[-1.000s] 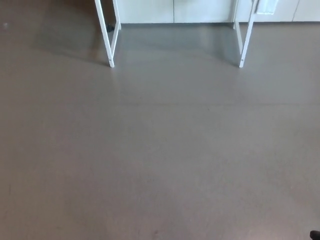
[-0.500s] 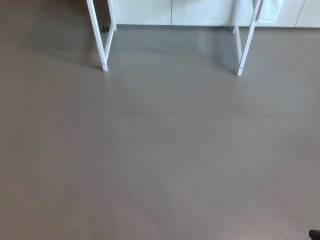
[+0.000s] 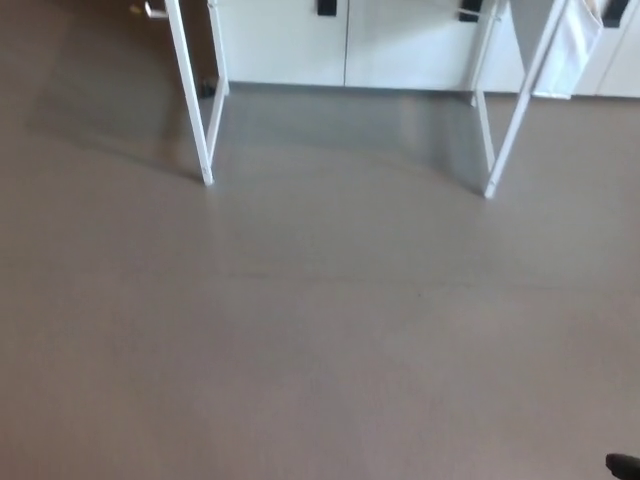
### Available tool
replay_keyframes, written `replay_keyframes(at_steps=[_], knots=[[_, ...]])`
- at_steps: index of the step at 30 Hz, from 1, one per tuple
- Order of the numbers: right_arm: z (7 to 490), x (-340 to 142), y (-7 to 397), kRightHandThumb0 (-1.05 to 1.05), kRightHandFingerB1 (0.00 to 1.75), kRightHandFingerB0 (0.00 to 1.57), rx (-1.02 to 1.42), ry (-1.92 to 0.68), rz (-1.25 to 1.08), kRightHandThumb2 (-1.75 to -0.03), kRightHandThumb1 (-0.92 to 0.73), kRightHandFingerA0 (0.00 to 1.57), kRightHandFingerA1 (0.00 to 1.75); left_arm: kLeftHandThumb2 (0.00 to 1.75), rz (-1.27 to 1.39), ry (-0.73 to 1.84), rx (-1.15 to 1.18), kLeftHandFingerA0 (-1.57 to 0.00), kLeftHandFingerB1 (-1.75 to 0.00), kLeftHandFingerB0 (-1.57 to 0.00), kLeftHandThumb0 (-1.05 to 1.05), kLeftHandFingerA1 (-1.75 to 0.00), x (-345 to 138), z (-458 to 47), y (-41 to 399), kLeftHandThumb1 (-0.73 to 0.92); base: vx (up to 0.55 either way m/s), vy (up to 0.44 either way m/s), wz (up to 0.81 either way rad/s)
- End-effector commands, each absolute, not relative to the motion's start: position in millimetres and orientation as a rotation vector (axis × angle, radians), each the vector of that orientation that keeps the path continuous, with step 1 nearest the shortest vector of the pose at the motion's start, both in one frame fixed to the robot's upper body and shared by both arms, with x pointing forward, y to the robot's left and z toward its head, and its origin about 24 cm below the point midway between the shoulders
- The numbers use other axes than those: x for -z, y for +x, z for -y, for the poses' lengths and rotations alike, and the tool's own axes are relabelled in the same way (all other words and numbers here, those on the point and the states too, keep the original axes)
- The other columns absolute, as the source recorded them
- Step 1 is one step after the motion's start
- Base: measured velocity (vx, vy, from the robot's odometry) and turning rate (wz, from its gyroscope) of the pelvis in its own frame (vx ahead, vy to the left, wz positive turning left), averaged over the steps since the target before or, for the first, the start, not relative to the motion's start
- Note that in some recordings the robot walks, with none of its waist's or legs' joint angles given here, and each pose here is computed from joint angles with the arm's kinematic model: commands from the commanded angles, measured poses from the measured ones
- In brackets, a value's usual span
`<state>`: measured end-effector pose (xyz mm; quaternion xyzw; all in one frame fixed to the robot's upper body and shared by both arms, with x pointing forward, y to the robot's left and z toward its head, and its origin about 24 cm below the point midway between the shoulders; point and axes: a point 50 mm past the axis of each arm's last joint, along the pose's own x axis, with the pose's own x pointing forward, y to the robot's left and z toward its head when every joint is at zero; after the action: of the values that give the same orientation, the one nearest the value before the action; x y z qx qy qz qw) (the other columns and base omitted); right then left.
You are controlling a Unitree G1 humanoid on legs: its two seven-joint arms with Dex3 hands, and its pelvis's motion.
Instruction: The robot walk towards a table in front and uses its left hand to pickup a tennis ball on the left side and put it in a container on the right hand side
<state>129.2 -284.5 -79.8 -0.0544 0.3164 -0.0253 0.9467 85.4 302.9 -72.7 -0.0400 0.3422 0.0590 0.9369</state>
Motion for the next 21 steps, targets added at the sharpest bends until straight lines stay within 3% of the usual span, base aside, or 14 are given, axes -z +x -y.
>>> replay_keyframes(at_steps=[1,10,13,20,21], knots=[[289.3,76.7,132.3,-0.22,0.40,0.49,0.064,-0.151,-0.634,-0.56,-0.55,0.70,0.48,0.91,-0.682,-0.089,-0.085,-0.19,-0.48,-0.13,-0.09,-0.53,69.7,-304.3,87.6,0.46,0.43,-0.249,-0.41],[286.4,75.0,140.1,-0.23,0.41,0.51,0.056,-0.166,-0.621,-0.56,-0.55,0.70,0.48,0.90,-0.666,-0.089,-0.097,-0.23,-0.49,-0.14,-0.07,-0.54,69.9,-308.0,93.5,0.45,0.30,-0.126,0.08],[285.4,75.0,141.1,-0.32,0.49,0.48,0.055,-0.167,-0.622,-0.67,-0.48,0.67,0.56,0.91,-0.670,-0.092,-0.103,-0.23,-0.49,-0.14,-0.07,-0.55,70.1,-308.1,94.2,0.44,0.29,0.098,-0.22],[289.8,79.8,122.5,-0.31,0.48,0.47,0.046,-0.176,-0.659,-0.66,-0.48,0.65,0.55,0.91,-0.719,-0.087,-0.097,-0.22,-0.49,-0.15,-0.07,-0.54,76.4,-305.1,77.3,0.46,0.41,0.179,-0.20],[290.2,81.2,117.3,-0.23,0.42,0.51,0.044,-0.179,-0.671,-0.56,-0.55,0.69,0.49,0.91,-0.729,-0.084,-0.094,-0.21,-0.49,-0.15,-0.07,-0.53,77.4,-304.4,72.3,0.46,0.37,0.154,0.02]])
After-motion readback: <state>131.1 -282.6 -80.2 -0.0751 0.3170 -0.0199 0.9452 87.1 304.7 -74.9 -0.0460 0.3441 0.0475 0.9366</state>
